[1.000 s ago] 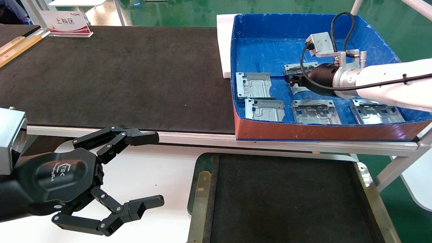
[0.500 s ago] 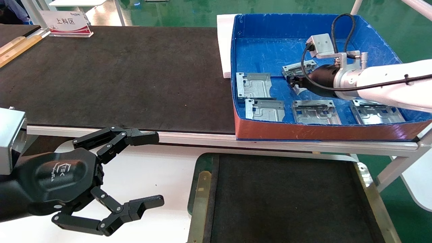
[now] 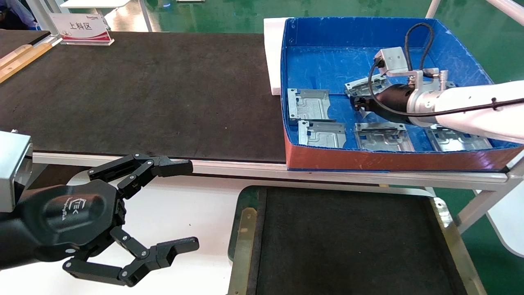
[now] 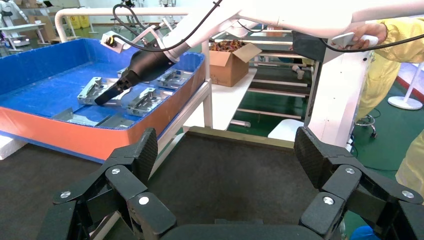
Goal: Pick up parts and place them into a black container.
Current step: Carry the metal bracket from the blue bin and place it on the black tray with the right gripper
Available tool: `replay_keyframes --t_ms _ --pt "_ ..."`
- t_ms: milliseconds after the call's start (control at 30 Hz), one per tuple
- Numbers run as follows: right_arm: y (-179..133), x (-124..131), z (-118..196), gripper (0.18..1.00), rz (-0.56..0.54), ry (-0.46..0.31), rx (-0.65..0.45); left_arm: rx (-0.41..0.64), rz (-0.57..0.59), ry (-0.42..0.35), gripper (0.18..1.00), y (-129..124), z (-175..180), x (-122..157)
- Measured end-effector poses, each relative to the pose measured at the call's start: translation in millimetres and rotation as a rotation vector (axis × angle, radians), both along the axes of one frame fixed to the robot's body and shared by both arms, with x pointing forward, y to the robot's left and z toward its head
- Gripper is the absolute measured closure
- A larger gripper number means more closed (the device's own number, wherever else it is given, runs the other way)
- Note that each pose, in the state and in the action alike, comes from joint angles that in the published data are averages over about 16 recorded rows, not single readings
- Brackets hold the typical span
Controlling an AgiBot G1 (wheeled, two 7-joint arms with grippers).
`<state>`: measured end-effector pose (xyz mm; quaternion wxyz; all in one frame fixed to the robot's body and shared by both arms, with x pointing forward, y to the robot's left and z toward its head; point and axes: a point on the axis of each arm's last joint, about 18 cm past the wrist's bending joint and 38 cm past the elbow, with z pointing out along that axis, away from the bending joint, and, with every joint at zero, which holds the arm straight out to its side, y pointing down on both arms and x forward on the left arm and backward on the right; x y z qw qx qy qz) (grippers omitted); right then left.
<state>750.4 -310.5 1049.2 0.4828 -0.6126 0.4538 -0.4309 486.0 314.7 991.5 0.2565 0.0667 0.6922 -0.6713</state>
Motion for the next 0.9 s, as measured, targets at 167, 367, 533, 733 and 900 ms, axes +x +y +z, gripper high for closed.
replay_keyframes --t_ms 167,367,533,733,900 --pt "0.6 -2.4 4.2 0.986 0.013 -0.017 -0.010 0.000 0.000 0.000 0.184 0.0 0.0 0.0" --pt "0.3 -12.8 15.8 0.986 0.052 -0.057 -0.027 0.000 0.000 0.000 0.184 0.0 0.0 0.0" --pt "-1.2 -29.4 28.8 0.987 0.101 -0.097 -0.048 0.000 0.000 0.000 0.184 0.0 0.0 0.0" --pt "-1.6 -61.3 44.3 0.987 0.191 -0.145 -0.087 0.000 0.000 0.000 0.184 0.0 0.0 0.0" --pt "0.7 -97.5 54.0 0.987 0.295 -0.177 -0.134 0.000 0.000 0.000 0.184 0.0 0.0 0.0"
